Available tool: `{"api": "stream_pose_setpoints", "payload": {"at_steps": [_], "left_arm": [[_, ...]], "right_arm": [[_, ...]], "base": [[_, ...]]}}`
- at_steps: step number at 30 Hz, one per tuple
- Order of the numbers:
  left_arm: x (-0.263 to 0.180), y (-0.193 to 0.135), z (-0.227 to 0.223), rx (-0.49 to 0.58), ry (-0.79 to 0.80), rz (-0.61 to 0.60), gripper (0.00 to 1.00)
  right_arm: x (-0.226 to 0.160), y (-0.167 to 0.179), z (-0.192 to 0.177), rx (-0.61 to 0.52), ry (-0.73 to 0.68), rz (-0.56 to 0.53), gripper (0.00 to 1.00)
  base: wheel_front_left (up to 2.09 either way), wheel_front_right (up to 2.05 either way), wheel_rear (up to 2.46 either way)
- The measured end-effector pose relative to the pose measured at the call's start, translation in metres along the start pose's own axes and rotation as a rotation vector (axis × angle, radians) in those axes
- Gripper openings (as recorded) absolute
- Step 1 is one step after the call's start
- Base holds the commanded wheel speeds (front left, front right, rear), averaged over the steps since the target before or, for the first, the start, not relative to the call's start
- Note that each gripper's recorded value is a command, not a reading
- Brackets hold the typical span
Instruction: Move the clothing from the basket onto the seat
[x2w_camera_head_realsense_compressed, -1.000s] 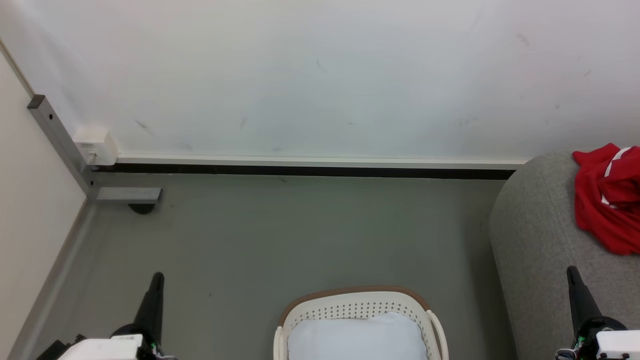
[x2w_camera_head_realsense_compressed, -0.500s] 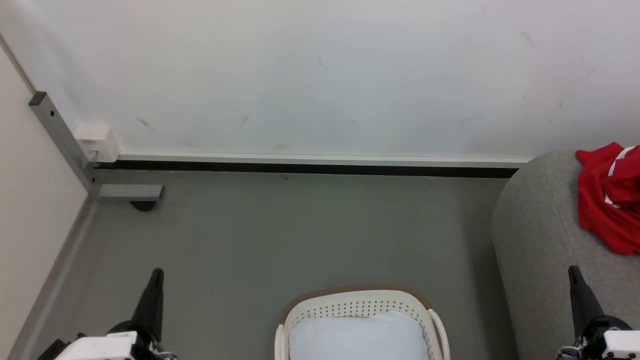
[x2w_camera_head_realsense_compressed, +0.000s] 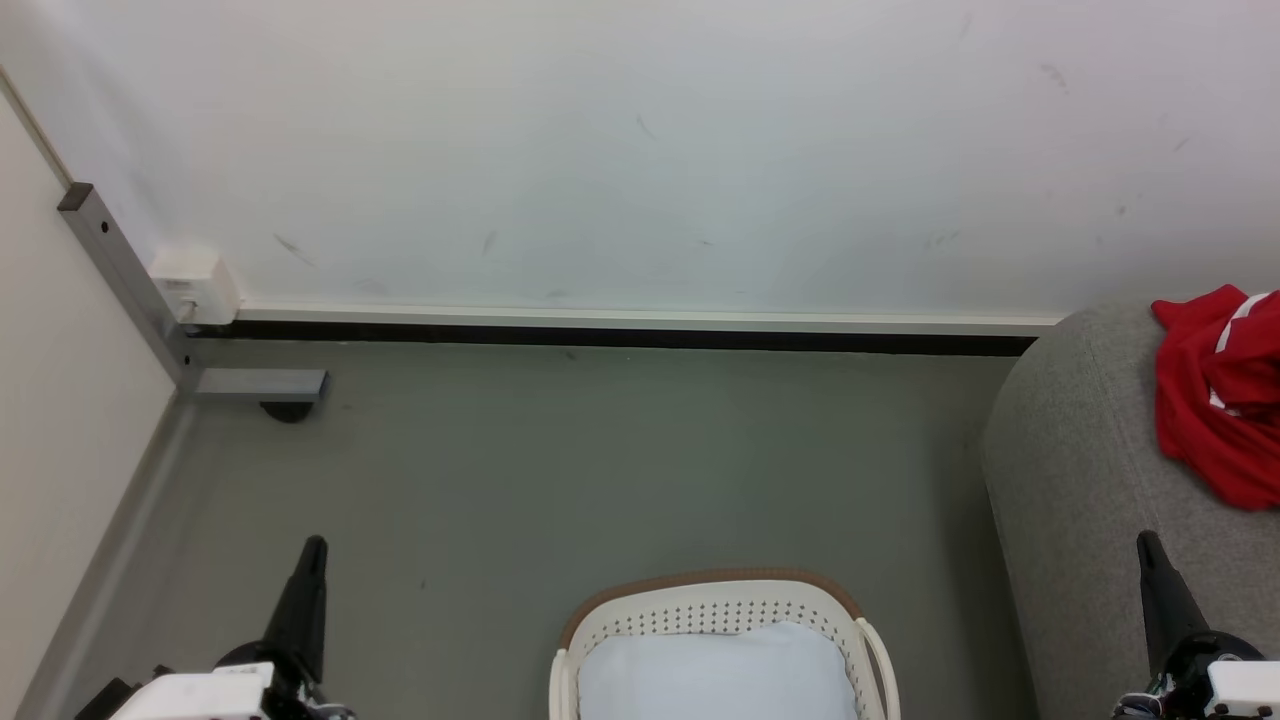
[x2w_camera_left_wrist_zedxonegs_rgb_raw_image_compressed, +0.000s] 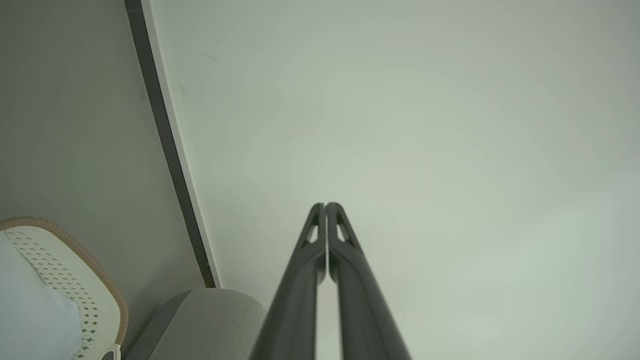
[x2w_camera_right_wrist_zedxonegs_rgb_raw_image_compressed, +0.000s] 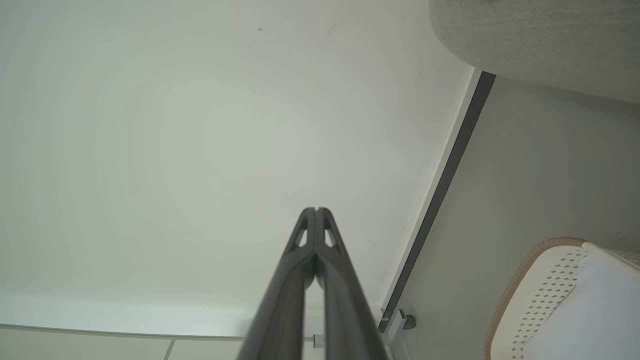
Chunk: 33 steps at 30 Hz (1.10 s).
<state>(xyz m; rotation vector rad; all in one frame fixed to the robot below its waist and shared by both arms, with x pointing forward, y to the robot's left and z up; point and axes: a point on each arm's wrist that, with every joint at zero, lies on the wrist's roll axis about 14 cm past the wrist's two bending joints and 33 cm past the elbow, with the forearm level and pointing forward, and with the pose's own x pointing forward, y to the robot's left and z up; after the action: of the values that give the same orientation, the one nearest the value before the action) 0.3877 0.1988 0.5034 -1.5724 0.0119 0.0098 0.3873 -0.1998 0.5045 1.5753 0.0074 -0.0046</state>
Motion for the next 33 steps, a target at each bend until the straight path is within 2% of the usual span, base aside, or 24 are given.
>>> {"api": "stream_pose_setpoints", "payload": {"at_steps": [33], "left_arm": [[0.0,-0.0001,0.0,0.0,0.0,0.0,0.0]], "right_arm": [[0.0,0.0,0.0003,0.001,-0.001,0.0,0.0]], "base": [[0.0,0.0,0.0]]}}
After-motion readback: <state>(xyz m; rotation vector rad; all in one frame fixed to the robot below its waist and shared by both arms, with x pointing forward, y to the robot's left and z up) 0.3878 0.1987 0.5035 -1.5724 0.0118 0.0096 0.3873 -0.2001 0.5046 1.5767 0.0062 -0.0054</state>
